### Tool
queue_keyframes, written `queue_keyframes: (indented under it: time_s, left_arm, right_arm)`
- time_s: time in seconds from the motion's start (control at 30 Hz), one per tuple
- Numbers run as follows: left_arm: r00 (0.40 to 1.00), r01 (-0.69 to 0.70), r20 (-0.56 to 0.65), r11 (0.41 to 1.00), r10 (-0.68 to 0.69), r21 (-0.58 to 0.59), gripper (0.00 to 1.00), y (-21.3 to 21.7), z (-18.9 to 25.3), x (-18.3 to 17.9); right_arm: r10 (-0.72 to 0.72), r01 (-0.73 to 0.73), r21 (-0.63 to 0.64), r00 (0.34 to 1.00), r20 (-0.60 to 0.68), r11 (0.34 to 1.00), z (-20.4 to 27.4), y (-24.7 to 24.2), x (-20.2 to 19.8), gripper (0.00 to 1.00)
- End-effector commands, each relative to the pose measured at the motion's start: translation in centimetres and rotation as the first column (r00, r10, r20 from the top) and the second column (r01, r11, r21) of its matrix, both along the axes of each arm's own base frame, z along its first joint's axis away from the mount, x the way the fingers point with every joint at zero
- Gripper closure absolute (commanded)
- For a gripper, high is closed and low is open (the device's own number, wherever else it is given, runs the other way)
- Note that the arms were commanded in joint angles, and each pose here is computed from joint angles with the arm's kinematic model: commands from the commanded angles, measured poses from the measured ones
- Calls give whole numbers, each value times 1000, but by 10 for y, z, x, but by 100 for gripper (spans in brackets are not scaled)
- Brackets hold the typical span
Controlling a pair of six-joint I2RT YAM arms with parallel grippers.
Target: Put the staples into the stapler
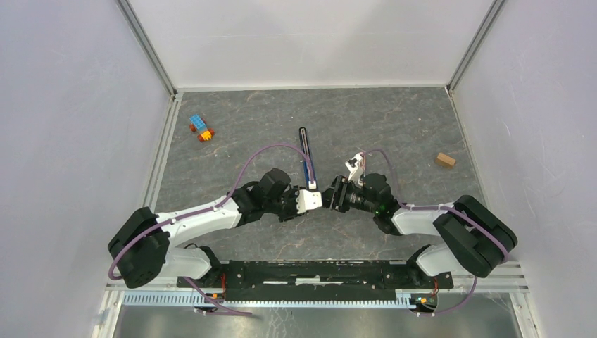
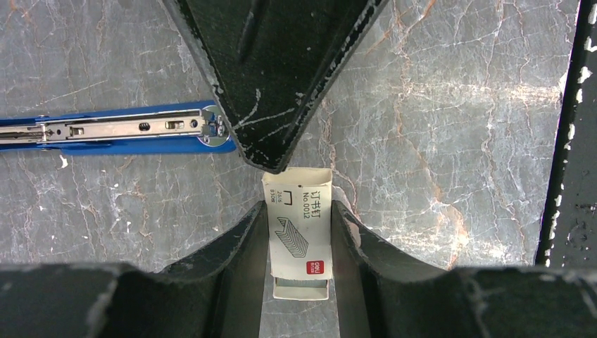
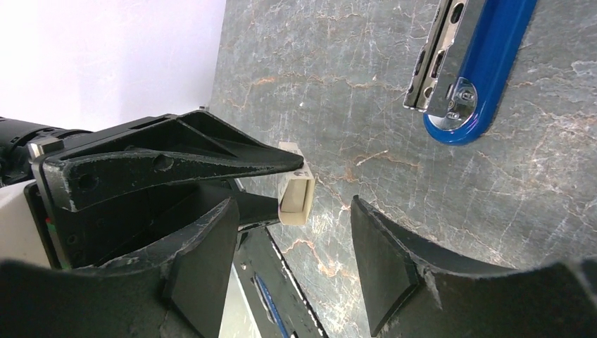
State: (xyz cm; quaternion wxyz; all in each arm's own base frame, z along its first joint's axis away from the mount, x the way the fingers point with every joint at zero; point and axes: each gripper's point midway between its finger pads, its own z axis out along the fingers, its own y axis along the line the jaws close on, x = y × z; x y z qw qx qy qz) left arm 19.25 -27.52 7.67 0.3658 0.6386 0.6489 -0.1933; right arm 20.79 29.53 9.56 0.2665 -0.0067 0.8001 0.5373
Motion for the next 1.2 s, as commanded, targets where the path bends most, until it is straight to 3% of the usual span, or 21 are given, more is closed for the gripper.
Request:
queue_keyframes:
  time_s: [0.0, 0.57, 1.17]
  left_arm:
    - [997, 47, 64, 996, -42, -75, 57, -16, 22, 4]
    - [996, 52, 72, 995, -46, -84, 57, -16, 24, 3]
    - [997, 36, 78, 996, -29, -84, 57, -14, 25, 5]
  right_arm:
    - [34, -36, 52, 999, 26, 998, 13, 11, -1, 35]
    - [52, -51, 15, 998, -35, 999, -2, 34, -1, 46]
    - [62, -60, 47, 997, -45, 997, 0, 38, -2, 66]
